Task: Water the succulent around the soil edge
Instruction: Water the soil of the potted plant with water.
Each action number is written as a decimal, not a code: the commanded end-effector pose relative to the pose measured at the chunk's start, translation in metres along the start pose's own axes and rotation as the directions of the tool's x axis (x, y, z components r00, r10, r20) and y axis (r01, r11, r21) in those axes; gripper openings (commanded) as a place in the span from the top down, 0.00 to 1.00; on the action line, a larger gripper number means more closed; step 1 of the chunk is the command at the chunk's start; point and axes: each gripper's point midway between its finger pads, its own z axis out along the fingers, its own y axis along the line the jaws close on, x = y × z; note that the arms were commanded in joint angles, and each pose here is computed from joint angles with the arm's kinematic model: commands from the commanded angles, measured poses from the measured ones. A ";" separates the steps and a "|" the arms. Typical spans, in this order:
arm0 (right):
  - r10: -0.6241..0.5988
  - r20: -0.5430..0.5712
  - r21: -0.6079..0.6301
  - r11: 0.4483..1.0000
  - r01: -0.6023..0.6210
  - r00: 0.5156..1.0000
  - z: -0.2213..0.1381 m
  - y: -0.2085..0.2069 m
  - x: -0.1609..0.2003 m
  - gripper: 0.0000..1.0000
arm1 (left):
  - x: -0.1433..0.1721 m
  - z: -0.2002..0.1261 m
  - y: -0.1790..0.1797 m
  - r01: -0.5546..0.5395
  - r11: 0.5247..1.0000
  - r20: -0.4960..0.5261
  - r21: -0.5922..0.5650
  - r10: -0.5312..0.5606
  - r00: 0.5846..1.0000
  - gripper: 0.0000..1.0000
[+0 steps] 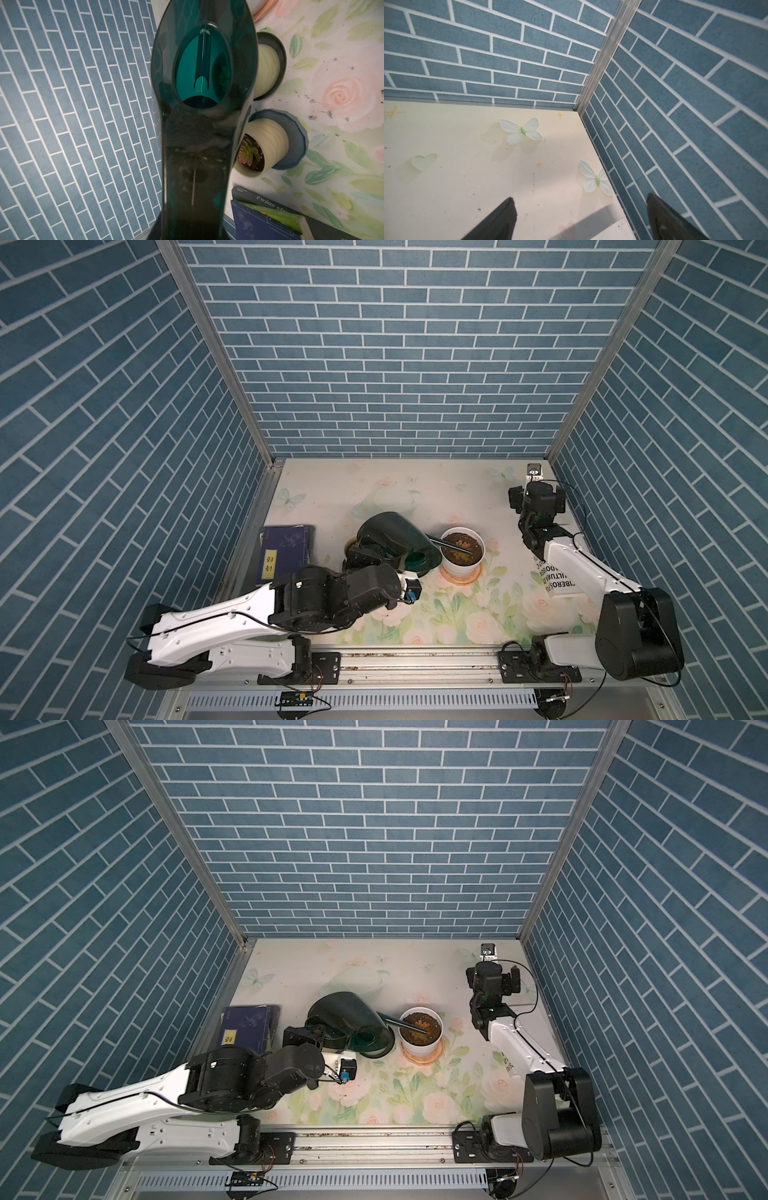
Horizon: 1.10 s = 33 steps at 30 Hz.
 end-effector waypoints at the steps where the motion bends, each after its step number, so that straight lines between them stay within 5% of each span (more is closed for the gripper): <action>1: 0.005 0.026 0.027 1.000 -0.005 1.000 -0.001 -0.009 -0.013 0.00 | 0.006 -0.011 0.013 0.052 0.997 -0.033 -0.052 -0.054 0.998 1.00; 28: 0.005 0.032 0.025 1.000 -0.006 0.999 -0.002 -0.009 -0.015 0.01 | 0.020 -0.024 0.050 0.034 0.967 -0.084 -0.254 -0.057 0.995 1.00; 33: 0.008 0.037 0.027 1.000 -0.009 0.999 -0.003 -0.011 -0.016 0.00 | 0.008 -0.023 0.055 0.033 0.955 -0.020 -0.294 -0.041 0.999 1.00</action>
